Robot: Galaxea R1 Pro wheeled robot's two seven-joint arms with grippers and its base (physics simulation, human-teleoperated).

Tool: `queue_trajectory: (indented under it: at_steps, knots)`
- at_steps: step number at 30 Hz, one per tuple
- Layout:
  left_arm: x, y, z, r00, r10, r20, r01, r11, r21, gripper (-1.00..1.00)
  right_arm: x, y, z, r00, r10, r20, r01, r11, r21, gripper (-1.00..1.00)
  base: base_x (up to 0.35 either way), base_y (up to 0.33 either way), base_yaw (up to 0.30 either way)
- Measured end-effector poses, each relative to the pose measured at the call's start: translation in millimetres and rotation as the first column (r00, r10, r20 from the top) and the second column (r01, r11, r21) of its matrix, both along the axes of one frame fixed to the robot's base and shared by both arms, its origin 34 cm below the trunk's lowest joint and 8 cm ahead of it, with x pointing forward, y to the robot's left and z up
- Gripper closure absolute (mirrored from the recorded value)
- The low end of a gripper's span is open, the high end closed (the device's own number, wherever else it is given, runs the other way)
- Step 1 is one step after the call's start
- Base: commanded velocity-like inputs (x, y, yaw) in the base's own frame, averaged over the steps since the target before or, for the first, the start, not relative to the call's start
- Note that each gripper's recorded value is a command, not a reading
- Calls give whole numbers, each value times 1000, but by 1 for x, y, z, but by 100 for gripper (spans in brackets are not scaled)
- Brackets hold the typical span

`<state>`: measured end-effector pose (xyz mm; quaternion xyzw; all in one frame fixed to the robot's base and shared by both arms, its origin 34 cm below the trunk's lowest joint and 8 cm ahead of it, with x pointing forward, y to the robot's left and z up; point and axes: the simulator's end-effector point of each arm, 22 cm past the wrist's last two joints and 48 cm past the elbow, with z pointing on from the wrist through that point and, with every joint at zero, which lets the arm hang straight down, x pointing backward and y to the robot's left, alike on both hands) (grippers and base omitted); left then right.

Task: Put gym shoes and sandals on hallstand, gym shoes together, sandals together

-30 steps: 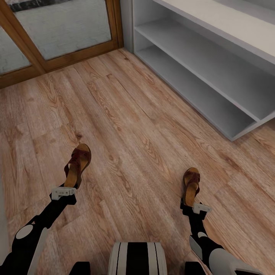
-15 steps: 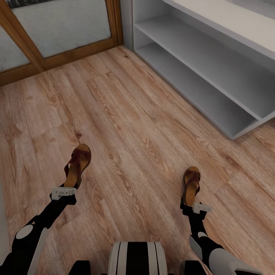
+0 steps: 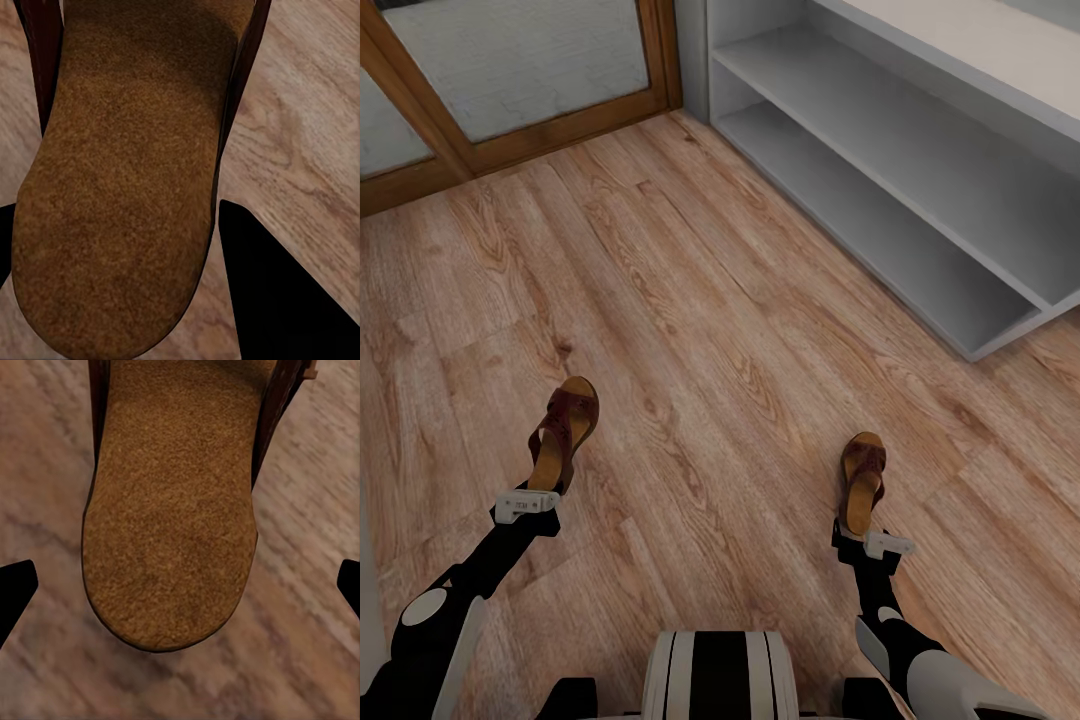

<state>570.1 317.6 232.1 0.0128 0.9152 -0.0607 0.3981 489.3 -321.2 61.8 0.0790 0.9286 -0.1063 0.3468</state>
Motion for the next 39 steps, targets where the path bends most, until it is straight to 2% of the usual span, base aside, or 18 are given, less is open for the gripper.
queue_trajectory:
  at_steps: [16,22,39]
  knots:
    - [0,0,0,1000,0,0,0,1000,0,100,0,-1,0,1000,0,0,0,1000,-1,-100,0,0,0]
    - [-7,0,-13,1000,-1,-25,1,1000,0,100,-11,-1,-10,1000,0,-24,0,1000,-1,-100,0,0,0]
    - [-5,0,-11,1000,-1,-21,1,1000,0,100,-11,-1,-10,1000,0,-24,0,1000,-1,-100,0,0,0]
